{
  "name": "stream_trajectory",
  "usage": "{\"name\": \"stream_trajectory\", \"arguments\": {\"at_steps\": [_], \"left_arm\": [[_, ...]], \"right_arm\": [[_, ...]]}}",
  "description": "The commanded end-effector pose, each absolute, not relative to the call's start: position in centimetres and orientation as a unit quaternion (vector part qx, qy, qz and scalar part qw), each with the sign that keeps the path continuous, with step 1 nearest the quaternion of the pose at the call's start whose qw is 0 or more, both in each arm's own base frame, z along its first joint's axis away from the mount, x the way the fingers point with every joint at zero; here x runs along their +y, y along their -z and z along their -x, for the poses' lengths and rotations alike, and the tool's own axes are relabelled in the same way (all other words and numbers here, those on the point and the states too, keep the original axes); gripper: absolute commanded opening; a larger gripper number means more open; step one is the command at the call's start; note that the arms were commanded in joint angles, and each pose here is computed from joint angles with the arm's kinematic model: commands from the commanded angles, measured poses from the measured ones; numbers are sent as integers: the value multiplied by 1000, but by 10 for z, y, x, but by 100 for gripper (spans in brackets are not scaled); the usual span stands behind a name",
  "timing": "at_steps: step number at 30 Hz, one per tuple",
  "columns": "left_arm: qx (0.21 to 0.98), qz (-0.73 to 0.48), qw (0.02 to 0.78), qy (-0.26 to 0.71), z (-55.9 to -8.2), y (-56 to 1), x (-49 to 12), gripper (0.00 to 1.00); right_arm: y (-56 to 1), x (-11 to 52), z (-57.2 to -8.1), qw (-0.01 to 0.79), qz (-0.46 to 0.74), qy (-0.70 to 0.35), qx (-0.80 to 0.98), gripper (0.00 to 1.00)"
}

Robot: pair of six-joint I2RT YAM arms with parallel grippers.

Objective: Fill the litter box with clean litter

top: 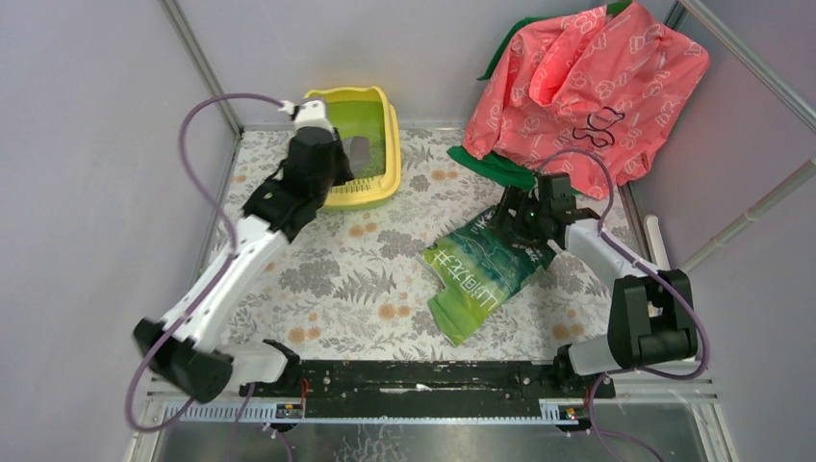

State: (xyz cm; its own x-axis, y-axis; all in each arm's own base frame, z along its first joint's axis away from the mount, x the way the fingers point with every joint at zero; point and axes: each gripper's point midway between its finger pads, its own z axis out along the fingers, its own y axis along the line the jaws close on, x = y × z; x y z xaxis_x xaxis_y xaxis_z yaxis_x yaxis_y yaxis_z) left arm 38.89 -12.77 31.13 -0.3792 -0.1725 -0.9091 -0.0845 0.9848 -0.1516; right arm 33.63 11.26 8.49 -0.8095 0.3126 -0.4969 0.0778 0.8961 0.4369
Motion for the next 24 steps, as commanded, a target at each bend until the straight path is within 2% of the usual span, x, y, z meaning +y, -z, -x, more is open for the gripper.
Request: {"name": "stream_trajectory", "arguments": {"at_steps": [1,11,17,24], "left_arm": [[831,84,502,225,-337,-300,-160,0],[801,105,362,466,-243,-228,-189,0],[798,131,304,503,-227,-178,-193,0],[802,146,282,505,-231,-146,-191,0]], "right_arm": [[-118,111,-350,335,-94,-198,916,100],[-118,97,-352,340,-110,-191,914,100],[-115,90,-353,339,-115,-186,915,100],[-111,82,-354,336,-126,-185,915,100]]}}
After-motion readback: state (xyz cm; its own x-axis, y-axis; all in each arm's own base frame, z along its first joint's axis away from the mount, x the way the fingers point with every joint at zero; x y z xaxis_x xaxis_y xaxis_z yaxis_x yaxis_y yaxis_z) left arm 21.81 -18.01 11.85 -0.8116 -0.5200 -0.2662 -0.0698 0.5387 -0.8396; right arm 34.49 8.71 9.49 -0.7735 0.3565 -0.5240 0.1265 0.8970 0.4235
